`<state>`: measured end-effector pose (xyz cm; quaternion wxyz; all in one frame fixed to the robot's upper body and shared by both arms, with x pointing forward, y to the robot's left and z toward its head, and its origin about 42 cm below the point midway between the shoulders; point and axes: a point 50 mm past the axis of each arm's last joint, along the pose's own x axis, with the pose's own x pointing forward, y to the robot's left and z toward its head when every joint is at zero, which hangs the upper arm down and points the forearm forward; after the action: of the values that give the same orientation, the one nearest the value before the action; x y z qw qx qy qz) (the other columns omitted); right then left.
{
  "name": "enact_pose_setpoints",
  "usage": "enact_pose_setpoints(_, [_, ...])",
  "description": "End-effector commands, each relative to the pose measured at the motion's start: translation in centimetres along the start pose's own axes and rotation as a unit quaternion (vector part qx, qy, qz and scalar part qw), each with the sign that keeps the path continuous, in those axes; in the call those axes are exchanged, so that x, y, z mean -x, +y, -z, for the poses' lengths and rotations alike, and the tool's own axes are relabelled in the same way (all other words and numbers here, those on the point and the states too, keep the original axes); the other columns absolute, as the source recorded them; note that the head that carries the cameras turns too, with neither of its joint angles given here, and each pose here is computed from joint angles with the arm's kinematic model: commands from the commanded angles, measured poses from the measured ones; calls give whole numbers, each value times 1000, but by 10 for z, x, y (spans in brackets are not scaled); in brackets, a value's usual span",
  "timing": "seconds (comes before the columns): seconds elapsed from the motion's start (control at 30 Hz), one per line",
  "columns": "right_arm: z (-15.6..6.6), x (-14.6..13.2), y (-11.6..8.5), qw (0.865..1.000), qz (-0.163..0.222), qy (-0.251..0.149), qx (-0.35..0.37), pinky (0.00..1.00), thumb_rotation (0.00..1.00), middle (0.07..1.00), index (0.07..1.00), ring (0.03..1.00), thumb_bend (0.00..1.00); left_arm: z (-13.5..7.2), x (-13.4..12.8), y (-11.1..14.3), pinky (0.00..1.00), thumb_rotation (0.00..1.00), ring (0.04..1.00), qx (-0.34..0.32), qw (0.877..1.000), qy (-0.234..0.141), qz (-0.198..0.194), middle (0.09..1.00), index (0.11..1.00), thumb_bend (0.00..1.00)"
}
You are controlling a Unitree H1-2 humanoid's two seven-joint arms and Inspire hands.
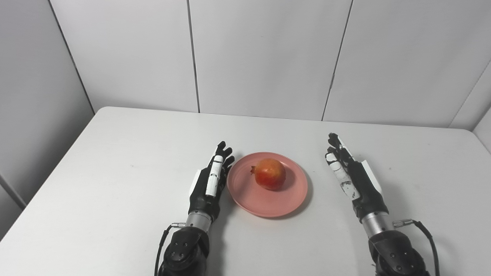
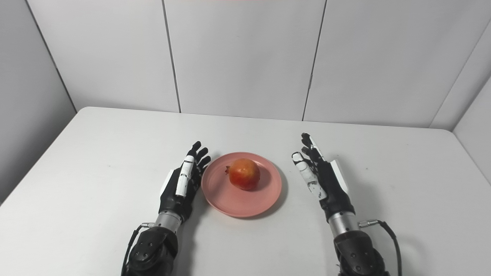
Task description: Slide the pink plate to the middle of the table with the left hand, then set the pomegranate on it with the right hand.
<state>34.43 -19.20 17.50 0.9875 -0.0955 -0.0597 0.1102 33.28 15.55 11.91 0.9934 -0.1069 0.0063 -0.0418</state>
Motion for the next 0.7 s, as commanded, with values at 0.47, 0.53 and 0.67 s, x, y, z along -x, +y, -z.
enact_pose_setpoints(0.47, [-9, 11, 8, 986, -14, 12, -163, 1000, 1000, 1000, 1000, 1000, 299, -15, 28, -2, 1000, 1000, 1000, -26, 999, -16, 28, 1000, 1000, 417])
enact_pose_setpoints(0.53, [-8, 13, 9, 986, -14, 10, -165, 1000, 1000, 1000, 1000, 1000, 298, -15, 27, -1, 1000, 1000, 1000, -29, 999, -15, 31, 1000, 1000, 412])
enact_pose_setpoints(0.67, [-7, 15, 11, 985, -11, 10, -173, 1000, 1000, 1000, 1000, 1000, 308, -13, 26, 2, 1000, 1000, 1000, -29, 999, -15, 36, 1000, 1000, 408])
